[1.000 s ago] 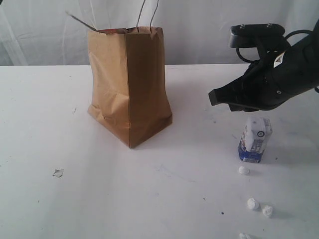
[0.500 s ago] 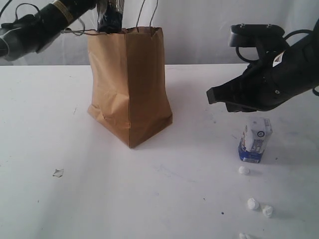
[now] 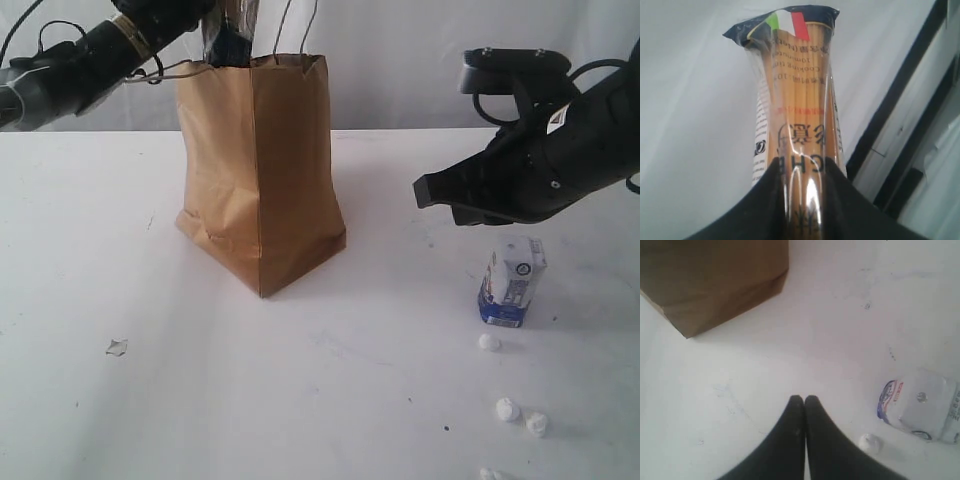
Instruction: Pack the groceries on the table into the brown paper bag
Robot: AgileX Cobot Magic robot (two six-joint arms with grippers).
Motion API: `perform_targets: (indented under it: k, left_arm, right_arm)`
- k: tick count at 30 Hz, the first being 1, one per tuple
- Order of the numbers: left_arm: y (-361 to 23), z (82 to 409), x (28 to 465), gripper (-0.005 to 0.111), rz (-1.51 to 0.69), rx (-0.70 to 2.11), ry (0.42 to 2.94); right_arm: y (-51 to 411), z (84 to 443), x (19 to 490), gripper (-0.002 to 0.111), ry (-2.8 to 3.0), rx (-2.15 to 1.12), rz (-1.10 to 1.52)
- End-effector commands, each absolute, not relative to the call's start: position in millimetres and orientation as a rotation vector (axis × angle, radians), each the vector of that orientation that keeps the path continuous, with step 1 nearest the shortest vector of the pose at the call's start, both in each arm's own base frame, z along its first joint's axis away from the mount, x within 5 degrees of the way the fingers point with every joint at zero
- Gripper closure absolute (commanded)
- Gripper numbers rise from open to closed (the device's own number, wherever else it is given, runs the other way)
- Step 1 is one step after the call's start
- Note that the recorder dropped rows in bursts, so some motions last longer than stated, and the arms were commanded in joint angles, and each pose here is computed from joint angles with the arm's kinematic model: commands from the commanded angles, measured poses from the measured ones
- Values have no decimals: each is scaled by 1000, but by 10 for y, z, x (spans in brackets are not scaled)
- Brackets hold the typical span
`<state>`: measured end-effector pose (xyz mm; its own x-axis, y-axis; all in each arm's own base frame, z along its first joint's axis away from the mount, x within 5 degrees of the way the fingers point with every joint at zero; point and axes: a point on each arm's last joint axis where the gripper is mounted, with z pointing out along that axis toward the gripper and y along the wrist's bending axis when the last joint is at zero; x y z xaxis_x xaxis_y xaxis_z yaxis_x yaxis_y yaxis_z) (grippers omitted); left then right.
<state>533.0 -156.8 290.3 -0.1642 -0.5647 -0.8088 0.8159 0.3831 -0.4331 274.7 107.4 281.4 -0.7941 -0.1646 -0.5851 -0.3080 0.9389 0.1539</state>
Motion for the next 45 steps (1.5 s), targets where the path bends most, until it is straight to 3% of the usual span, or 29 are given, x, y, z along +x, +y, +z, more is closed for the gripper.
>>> perform_targets:
  k: [1, 10, 13, 18, 23, 36, 45]
  left_arm:
    - [-1657, 3060, 5157, 107, -1237, 525, 1230]
    - [-1689, 2961, 5136, 105, -1247, 591, 1354]
    - [-1700, 2941, 5120, 92, -1214, 643, 1384]
    - [-1717, 2848, 5106, 55, -1211, 686, 1494]
    - [-1722, 2782, 5097, 41, -1244, 669, 1602]
    - [-1704, 2869, 5112, 40, -1313, 585, 1539]
    - [-1178, 3256, 5213, 41, -1391, 319, 1315]
  right_arm:
    - [1067, 2834, 2728, 108, 2494, -325, 330]
    - [1067, 2833, 2727, 108, 2495, -327, 329]
    - [1065, 2824, 2713, 108, 2513, -332, 329]
    - [1061, 2808, 2690, 108, 2542, -350, 324]
    - [1061, 2809, 2691, 108, 2540, -349, 325]
    - [1059, 2809, 2693, 108, 2538, -352, 320]
    - [1059, 2809, 2693, 108, 2538, -352, 320]
